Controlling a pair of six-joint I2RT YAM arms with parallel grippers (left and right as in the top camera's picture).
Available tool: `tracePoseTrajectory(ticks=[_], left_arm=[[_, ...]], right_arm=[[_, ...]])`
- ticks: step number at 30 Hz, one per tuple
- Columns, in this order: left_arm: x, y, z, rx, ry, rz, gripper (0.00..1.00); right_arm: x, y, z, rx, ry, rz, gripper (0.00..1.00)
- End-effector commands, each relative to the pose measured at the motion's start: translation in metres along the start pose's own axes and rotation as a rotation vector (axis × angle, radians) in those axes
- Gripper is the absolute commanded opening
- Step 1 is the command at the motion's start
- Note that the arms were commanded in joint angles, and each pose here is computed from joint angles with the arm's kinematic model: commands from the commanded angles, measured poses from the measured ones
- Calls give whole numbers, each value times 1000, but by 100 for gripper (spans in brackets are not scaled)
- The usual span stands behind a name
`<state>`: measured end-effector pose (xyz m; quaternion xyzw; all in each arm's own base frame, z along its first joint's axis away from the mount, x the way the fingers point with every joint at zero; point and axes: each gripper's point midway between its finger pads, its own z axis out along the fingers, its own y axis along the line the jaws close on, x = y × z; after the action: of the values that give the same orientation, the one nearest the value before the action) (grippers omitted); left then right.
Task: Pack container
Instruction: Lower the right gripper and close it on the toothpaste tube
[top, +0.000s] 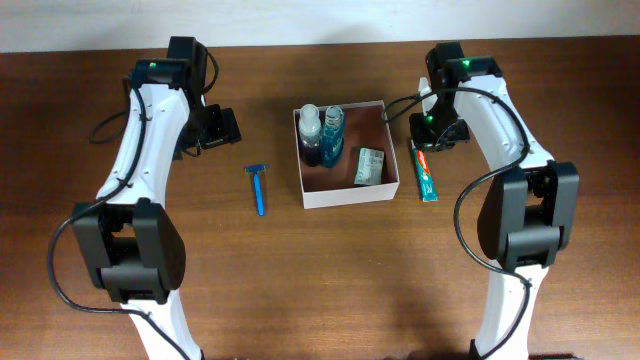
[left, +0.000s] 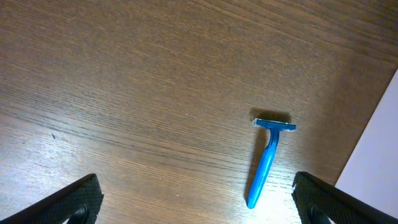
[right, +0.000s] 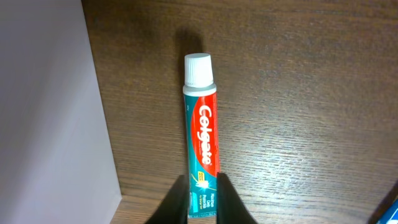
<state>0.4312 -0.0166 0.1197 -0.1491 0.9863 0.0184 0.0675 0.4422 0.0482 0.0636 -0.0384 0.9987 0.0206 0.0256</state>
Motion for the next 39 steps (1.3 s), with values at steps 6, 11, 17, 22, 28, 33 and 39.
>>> tracePoseTrajectory(ticks=[6, 11, 17, 22, 28, 33, 39], left_arm=[[-1, 2, -5, -5, -17, -7, 99], [-1, 2, -5, -5, -17, -7, 99], [-1, 2, -5, -5, -17, -7, 99], [-1, 2, -5, -5, -17, -7, 99], [-1, 2, -5, -5, -17, -7, 99], [-1, 2, -5, -5, -17, -7, 99], [-1, 2, -5, -5, -17, -7, 99]], right_arm=[[7, 1, 20, -3, 14, -6, 19], [19, 0, 41, -2, 41, -5, 21], [20, 0, 45, -2, 41, -5, 21], [16, 1, 45, -6, 26, -5, 21], [19, 0, 55, -5, 25, 13, 27], [23, 0, 63, -5, 28, 13, 27], [22, 0, 64, -5, 24, 13, 18]])
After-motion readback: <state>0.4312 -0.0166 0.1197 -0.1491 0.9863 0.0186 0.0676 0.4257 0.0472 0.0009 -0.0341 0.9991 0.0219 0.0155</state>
